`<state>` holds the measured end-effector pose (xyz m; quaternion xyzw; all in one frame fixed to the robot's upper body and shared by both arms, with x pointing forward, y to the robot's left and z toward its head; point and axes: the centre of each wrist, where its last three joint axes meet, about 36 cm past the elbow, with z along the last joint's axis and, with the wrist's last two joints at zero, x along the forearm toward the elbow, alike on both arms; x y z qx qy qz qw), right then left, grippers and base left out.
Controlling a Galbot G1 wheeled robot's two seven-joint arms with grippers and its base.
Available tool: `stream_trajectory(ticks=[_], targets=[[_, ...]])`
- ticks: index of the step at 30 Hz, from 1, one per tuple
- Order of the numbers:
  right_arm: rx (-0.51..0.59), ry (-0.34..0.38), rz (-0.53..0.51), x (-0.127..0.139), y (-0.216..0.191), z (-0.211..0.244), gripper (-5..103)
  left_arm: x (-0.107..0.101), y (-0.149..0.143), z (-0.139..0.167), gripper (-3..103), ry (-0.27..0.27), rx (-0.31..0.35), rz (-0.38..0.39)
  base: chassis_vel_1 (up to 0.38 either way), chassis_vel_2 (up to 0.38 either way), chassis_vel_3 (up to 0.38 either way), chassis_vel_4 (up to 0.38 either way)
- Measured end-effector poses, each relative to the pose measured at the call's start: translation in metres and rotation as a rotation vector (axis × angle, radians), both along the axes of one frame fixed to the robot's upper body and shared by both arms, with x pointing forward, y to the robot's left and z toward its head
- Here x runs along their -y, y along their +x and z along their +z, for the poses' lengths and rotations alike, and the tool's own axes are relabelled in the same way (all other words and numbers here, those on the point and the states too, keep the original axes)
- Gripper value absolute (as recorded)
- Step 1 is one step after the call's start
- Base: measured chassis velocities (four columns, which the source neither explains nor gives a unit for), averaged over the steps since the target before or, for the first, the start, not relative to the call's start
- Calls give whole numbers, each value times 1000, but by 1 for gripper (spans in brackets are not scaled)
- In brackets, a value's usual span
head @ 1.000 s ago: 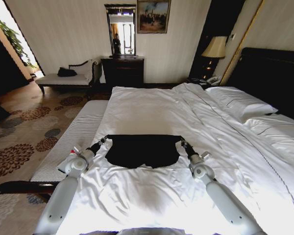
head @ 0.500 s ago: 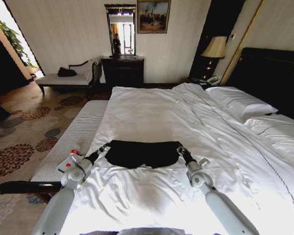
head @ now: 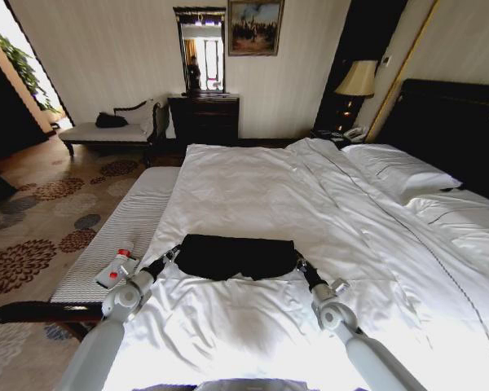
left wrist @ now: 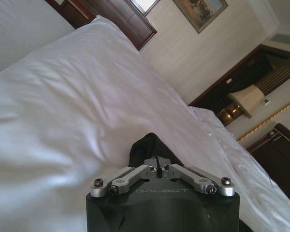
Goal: Fold the clothes on the bed.
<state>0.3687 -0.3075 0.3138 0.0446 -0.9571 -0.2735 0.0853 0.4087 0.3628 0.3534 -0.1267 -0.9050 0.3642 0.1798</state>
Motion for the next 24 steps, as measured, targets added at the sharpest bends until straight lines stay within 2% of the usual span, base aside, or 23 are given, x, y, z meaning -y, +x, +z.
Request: stream_trajectory(ticks=[3,7,19,24], targets=[[-3,-8,0,-2,-7,-4,0,-3,-9,-9,0,27,-6,-8,0,0,0,0],[-8,-14,-5,-1,-11,-8,0,-4,-12,-13,0,35,-8,-13,0,0,0,0],[-4,5,-6,-3,-30,-4,0,-11,-22,-20,0,5,18,-40,0,0,0,0],[-5,9,-4,-4,-35,-3,0,-15,-27,-22,0,11,38,-57,0,0,0,0]])
